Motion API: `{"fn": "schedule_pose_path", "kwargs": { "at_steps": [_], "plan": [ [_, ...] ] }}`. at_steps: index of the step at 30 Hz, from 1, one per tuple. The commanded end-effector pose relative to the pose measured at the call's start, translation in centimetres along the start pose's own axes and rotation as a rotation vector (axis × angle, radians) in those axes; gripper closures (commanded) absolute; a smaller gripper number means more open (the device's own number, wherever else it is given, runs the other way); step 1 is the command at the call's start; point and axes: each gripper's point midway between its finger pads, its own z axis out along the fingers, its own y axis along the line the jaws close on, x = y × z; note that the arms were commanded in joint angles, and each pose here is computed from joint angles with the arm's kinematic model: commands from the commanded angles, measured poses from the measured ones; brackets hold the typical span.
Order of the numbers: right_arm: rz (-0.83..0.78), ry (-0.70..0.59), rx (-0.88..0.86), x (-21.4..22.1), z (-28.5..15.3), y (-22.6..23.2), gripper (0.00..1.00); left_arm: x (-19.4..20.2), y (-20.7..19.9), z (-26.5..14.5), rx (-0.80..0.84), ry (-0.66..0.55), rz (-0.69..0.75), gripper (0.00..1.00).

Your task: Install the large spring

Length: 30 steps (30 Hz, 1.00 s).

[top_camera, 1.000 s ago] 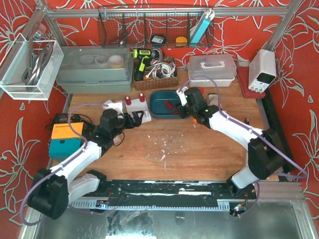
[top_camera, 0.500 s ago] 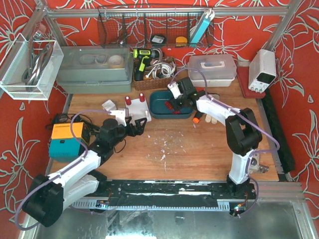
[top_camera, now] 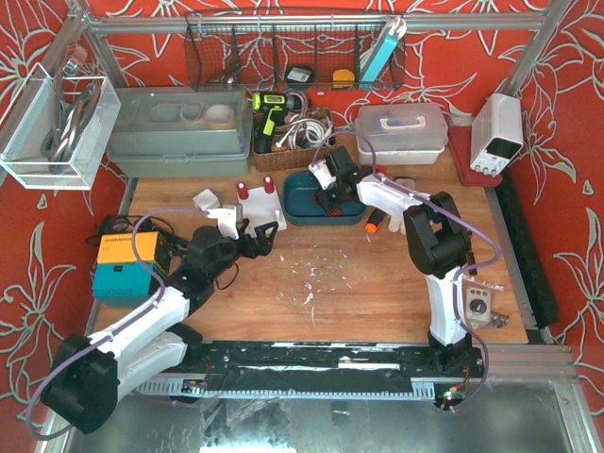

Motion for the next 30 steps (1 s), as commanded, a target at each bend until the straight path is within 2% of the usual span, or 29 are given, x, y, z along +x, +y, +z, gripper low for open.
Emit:
{"fn": "schedule_pose_path", "kwargs": {
  "at_steps": [1, 20, 25, 30],
  "plan": [
    [-0.009, 0.028, -0.027, 0.0, 1.0, 0.3, 0.62, -1.0, -0.5, -0.5, 0.010, -0.047, 0.017, 0.00],
    [-0.016, 0.107, -0.018, 1.8, 4.6, 0.1, 0.66, -1.7, -0.5, -1.3, -0.002, -0.083, 0.015, 0.00],
    [-0.023, 0.105, -0.024, 2.0, 5.1, 0.2, 0.74, -1.8, -0.3, -1.4, -0.016, -0.091, 0.017, 0.00],
    [-0.047, 0.061, -0.027, 0.6, 3.6, 0.3, 0.84, -2.0, -0.2, -1.6, -0.018, -0.100, 0.014, 0.00]
  ]
}}
